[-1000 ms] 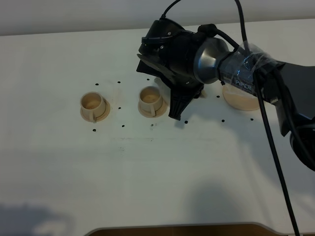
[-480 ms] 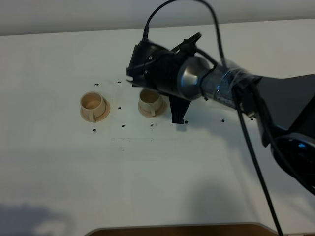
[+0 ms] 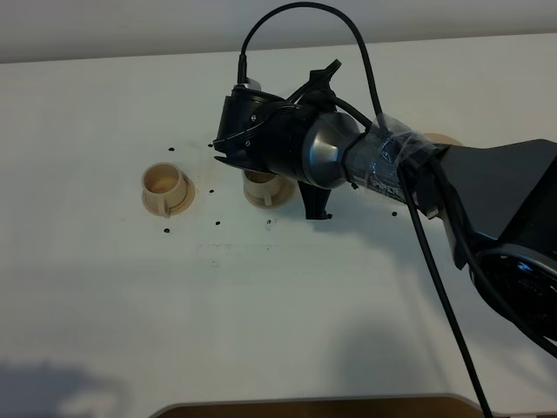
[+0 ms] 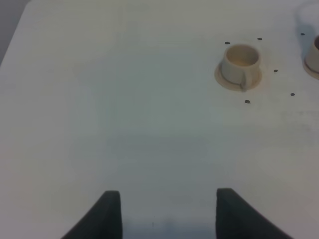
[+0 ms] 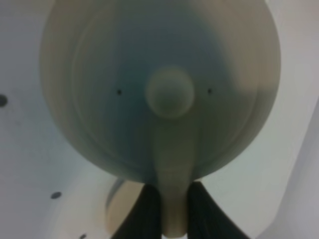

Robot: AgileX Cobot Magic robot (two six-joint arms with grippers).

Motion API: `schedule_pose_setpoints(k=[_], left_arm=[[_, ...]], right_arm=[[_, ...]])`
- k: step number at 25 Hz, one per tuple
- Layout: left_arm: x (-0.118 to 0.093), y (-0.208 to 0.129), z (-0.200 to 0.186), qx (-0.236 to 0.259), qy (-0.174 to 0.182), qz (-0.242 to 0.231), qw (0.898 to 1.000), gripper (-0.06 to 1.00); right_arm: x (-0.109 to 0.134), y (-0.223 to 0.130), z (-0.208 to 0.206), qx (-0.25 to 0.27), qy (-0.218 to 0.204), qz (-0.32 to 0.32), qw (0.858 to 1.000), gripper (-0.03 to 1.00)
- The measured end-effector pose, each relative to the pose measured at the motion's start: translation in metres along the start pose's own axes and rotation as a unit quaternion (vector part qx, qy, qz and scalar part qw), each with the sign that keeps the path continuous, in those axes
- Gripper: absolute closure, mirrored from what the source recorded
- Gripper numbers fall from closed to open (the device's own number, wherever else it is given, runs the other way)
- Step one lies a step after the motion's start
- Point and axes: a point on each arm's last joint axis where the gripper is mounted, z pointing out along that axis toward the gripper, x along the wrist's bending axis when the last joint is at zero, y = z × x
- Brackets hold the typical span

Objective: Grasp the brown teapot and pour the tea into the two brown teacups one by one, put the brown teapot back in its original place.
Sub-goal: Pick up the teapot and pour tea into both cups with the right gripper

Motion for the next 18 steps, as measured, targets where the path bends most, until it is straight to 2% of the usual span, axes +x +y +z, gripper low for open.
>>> schedule_pose_setpoints(k=[6,15,18], left_arm=[[0.0000,0.0000,0.0000,0.000,0.000,0.000,1.000,0.48],[0.0000,0.0000,0.0000,0.000,0.000,0.000,1.000,0.48],[0.0000,0.0000,0.0000,0.000,0.000,0.000,1.000,0.48]], right_arm=[[-0.0001,0.0006,-0.0011,0.001,-0.007,-0.042,0.999,0.85],[0.0005,0.0060,-0.0070,0.010,-0.052,-0.090,0.995,0.85],[0.0029,0.0082,-0.0025,0.016,-0.056,-0.100,0.993,0.85]])
